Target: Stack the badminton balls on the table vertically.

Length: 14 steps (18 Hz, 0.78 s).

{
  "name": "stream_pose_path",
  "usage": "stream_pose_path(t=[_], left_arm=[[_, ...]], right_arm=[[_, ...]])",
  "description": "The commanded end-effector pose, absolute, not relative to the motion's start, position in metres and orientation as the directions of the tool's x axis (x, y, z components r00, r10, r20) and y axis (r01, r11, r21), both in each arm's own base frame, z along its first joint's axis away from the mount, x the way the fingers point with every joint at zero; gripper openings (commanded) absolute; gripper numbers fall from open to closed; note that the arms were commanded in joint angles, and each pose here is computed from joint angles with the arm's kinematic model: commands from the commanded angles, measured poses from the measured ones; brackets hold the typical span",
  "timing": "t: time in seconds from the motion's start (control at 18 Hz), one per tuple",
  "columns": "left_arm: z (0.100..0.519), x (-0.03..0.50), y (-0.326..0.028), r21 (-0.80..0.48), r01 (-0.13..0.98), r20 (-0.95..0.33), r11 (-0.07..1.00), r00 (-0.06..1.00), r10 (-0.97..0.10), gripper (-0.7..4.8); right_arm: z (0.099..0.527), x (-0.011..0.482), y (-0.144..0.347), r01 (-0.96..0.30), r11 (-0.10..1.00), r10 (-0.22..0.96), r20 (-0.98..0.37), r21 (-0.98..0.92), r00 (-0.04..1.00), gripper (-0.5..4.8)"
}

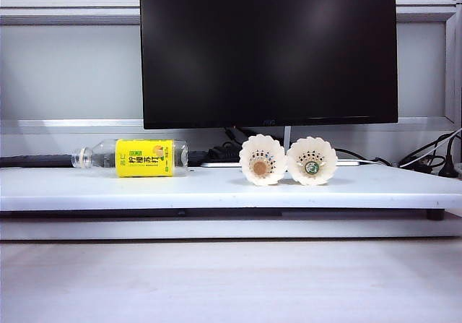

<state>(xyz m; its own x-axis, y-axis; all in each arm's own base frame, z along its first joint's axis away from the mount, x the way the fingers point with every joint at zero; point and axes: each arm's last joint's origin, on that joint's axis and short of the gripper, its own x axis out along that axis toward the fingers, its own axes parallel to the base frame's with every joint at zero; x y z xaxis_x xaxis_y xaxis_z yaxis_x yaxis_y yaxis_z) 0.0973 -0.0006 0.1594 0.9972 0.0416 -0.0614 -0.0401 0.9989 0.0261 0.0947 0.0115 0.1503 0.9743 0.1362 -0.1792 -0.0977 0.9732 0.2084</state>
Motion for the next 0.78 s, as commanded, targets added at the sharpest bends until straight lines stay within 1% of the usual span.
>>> stream_pose_path(t=[0.06, 0.78], left_arm=[[0.1600, 0.0973, -0.0007, 0.022, -0.038, -0.050, 0.999, 0.998, 0.039, 1.79], [0.1600, 0.0973, -0.0007, 0.022, -0.038, -0.050, 0.999, 0.998, 0.039, 1.79]], right_arm=[[0.1494, 0.0948, 0.0115, -0.095, 0.973, 0.134, -0.178, 0.208, 0.975, 1.35], [0.1509, 0.0950, 0.0116, -0.098, 0.973, 0.134, -0.163, 0.209, 0.977, 1.34]])
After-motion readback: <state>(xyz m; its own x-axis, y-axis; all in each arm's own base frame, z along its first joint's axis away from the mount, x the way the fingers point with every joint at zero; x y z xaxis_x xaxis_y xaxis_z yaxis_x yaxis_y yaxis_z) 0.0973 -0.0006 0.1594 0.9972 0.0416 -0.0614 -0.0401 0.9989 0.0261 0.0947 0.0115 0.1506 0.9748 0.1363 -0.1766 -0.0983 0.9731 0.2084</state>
